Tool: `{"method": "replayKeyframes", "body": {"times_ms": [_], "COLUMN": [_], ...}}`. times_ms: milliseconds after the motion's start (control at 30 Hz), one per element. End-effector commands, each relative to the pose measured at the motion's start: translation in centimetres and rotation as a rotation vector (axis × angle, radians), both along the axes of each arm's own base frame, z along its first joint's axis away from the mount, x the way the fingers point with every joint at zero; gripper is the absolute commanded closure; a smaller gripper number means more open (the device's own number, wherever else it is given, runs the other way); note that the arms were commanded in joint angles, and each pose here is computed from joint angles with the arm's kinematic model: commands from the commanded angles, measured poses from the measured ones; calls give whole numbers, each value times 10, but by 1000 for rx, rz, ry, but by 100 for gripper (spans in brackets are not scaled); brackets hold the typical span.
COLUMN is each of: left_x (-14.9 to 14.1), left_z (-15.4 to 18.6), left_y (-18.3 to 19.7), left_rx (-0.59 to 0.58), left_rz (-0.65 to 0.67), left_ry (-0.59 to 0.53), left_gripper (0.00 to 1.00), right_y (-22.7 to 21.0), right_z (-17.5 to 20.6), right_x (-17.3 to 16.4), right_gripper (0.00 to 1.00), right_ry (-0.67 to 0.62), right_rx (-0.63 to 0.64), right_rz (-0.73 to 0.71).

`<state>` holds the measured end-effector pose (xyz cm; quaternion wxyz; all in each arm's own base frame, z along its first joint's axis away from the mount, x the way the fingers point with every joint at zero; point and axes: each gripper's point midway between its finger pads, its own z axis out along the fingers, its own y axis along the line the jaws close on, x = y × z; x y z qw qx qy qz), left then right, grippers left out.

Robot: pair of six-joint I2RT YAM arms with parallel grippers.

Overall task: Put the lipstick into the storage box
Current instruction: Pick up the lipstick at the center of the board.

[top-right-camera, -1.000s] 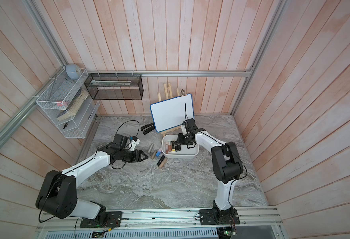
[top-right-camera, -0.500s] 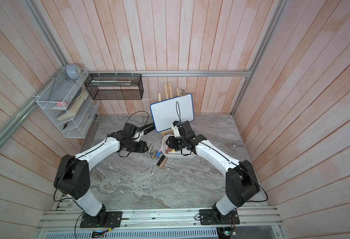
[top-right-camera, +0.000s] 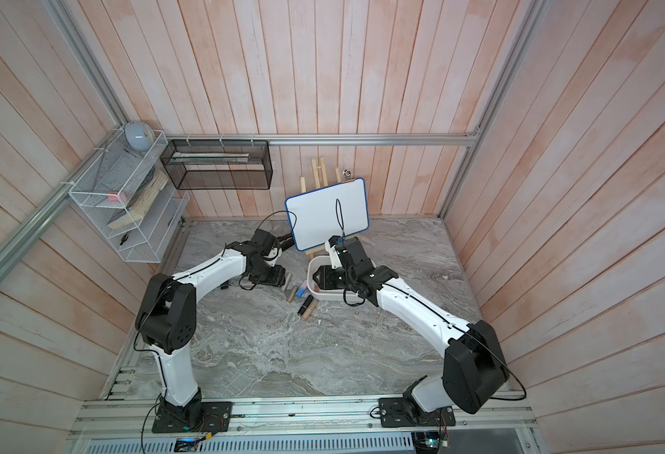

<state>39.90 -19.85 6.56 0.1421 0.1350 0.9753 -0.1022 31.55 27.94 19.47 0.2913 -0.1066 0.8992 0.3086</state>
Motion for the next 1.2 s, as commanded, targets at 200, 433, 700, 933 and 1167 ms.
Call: {"method": "replayKeyframes", "body": {"times_ms": [200, 433, 700, 933, 1167], "left_x": [20, 28, 37, 41, 39], "left_z": [-8, -21, -30, -37, -51], "left_y": [-9, -12, -14, -13, -9], "left_rx": [37, 42, 48, 52, 80], "left_rz": [-18, -12, -5, 1, 10], "left_ry": [-19, -23, -50, -64, -43], "left_gripper": [36, 37, 38, 41, 45], "right_y": [-4, -5, -3, -2, -2], "right_z": [-1, 0, 3, 5, 8], "right_x": [-4, -4, -2, -3, -2], "right_gripper": [57, 57, 57, 57, 57], "right_ry": [-11, -17, -20, -18, -23], "right_rx": [-2, -9, -2, 4, 7], "right_rz": [-13, -13, -8, -4, -5]}}
